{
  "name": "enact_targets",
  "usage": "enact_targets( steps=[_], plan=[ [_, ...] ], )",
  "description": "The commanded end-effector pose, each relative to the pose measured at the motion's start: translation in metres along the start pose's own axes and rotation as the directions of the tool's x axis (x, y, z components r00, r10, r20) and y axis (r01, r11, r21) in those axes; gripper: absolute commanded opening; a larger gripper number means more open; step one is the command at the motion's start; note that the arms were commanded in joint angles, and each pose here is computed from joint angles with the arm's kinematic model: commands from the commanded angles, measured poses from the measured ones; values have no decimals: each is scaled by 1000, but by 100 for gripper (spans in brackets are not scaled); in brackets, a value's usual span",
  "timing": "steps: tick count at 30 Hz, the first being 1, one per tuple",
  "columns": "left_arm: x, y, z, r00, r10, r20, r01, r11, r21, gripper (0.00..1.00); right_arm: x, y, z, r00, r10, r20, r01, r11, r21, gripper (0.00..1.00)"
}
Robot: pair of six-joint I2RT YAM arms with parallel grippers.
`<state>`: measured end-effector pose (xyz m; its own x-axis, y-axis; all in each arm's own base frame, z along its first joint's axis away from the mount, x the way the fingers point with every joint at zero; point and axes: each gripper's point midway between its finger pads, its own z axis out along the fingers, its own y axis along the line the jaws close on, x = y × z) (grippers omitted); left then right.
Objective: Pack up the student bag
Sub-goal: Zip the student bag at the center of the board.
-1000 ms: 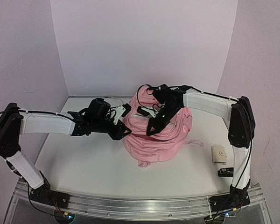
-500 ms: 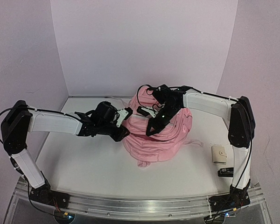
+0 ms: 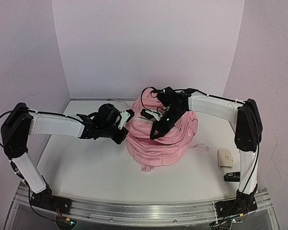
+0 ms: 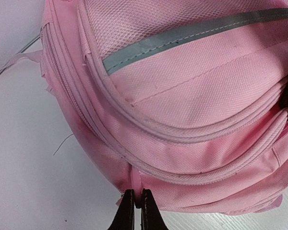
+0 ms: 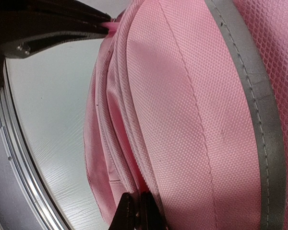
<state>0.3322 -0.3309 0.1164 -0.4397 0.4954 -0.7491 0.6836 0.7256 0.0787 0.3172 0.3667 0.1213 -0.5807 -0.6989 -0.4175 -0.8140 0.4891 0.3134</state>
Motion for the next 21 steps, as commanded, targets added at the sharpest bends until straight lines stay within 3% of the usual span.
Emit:
enact_targets(
  steps=[1,6,13,21],
  plan=[
    [-34,-22,-25,997,18,81,-25,996,83,0,7,-2,13,999,45,-29,-45,999,-4,0],
    [-32,-51,-50,993,43,113,-64,980,188,0,3,-9,18,998,54,-28,-53,998,18,0],
    [-21,-60,-84,987,18,158,-60,962,265,0,-6,-16,18,998,59,-8,-59,997,52,0],
    [-26,-89,-76,968,-4,251,-94,920,379,0,-25,-6,17,994,97,42,-97,995,-7,0]
  ],
)
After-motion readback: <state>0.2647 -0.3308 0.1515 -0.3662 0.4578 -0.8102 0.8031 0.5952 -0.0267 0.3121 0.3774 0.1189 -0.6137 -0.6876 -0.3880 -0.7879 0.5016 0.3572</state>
